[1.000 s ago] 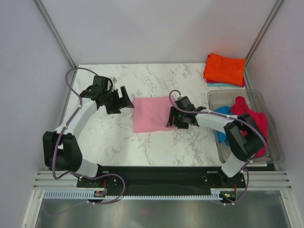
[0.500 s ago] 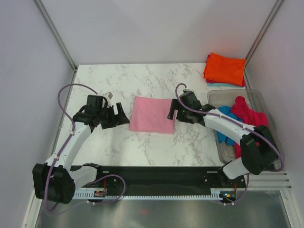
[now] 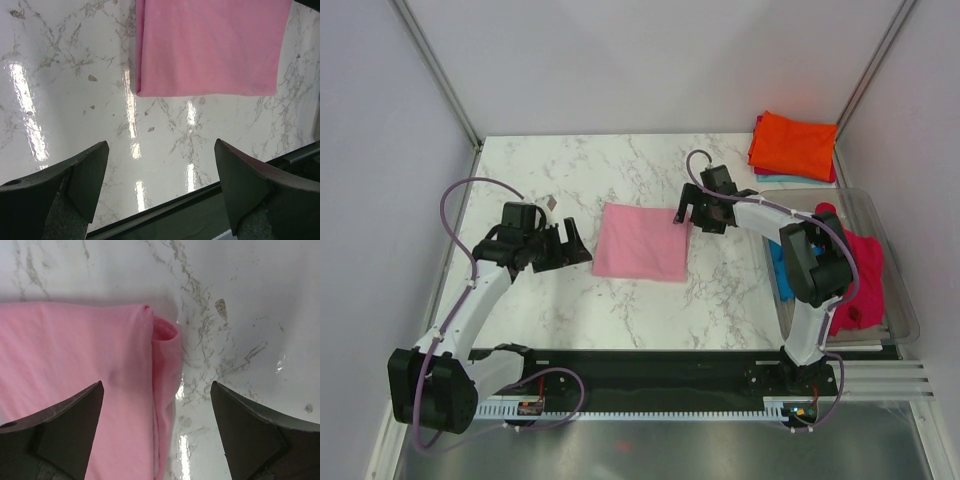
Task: Fold and stack the t-shirts
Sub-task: Fold the tshirt, then neatly place the folded tshirt to the corner
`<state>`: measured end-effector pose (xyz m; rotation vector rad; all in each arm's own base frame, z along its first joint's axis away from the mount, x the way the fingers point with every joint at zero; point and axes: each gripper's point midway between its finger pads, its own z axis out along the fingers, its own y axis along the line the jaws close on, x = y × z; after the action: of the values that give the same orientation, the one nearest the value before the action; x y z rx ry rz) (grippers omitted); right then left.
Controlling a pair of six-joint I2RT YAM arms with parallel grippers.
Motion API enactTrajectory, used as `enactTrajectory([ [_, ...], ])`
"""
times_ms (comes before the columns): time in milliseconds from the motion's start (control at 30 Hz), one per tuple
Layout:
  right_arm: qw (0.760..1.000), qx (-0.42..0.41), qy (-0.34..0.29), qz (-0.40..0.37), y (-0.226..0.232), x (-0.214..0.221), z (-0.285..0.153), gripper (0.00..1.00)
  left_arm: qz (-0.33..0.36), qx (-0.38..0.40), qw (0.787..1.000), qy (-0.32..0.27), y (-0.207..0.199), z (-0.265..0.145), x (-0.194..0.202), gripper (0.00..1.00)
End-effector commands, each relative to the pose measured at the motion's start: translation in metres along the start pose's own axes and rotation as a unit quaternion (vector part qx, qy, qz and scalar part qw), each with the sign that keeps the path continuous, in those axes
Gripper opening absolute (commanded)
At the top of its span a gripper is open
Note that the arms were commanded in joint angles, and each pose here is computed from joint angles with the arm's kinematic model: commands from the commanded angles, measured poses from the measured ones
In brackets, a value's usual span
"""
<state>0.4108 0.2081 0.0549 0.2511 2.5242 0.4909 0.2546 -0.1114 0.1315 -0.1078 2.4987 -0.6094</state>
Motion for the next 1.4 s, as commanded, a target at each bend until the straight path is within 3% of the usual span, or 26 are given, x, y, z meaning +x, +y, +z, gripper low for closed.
enactTrajectory([
  [0, 1.000, -0.026, -0.012, 0.001, 0.011, -0.015, 0.015, 0.95, 0.035, 0.009, 0.999, -0.028, -0.004, -0.004, -0.012, 0.93],
  [200, 0.998, -0.057, 0.009, 0.018, 0.014, 0.002, 0.044, 0.82, 0.034, 0.012, 0.999, -0.027, -0.005, -0.004, -0.011, 0.93],
  [300, 0.998, -0.052, 0.022, 0.031, 0.006, 0.015, 0.051, 0.62, 0.034, 0.014, 0.999, -0.027, -0.006, -0.004, -0.011, 0.93],
  [333, 0.998, -0.052, 0.024, 0.032, 0.004, 0.020, 0.053, 0.49, 0.033, 0.013, 0.999, -0.027, -0.006, -0.004, -0.011, 0.93],
  [400, 0.998, -0.055, 0.022, 0.034, 0.003, 0.022, 0.051, 0.37, 0.033, 0.014, 0.999, -0.026, -0.006, -0.004, -0.010, 0.93],
  [433, 0.998, -0.056, 0.019, 0.035, 0.001, 0.022, 0.051, 0.24, 0.034, 0.014, 0.999, -0.028, -0.006, -0.004, -0.010, 0.93],
  [533, 0.997, -0.066, 0.010, 0.031, 0.006, 0.012, 0.044, 0.05, 0.036, 0.014, 0.999, -0.036, -0.009, -0.008, -0.012, 0.92],
  [700, 0.997, -0.067, -0.037, -0.005, 0.016, -0.043, 0.011, 0.00, 0.026, 0.027, 0.998, -0.051, -0.019, -0.030, -0.008, 0.91],
  [967, 0.991, -0.056, -0.116, -0.019, 0.019, -0.164, -0.035, 0.00, 0.035, 0.043, 0.988, -0.147, -0.025, -0.065, -0.011, 0.91],
  [1133, 0.985, -0.032, -0.161, -0.050, 0.010, -0.223, -0.057, 0.00, 0.040, 0.048, 0.989, -0.133, -0.026, -0.060, -0.010, 0.91],
  [1367, 0.967, -0.008, -0.219, -0.127, -0.004, -0.273, -0.084, 0.00, 0.040, 0.051, 0.989, -0.130, -0.027, -0.058, -0.009, 0.90],
])
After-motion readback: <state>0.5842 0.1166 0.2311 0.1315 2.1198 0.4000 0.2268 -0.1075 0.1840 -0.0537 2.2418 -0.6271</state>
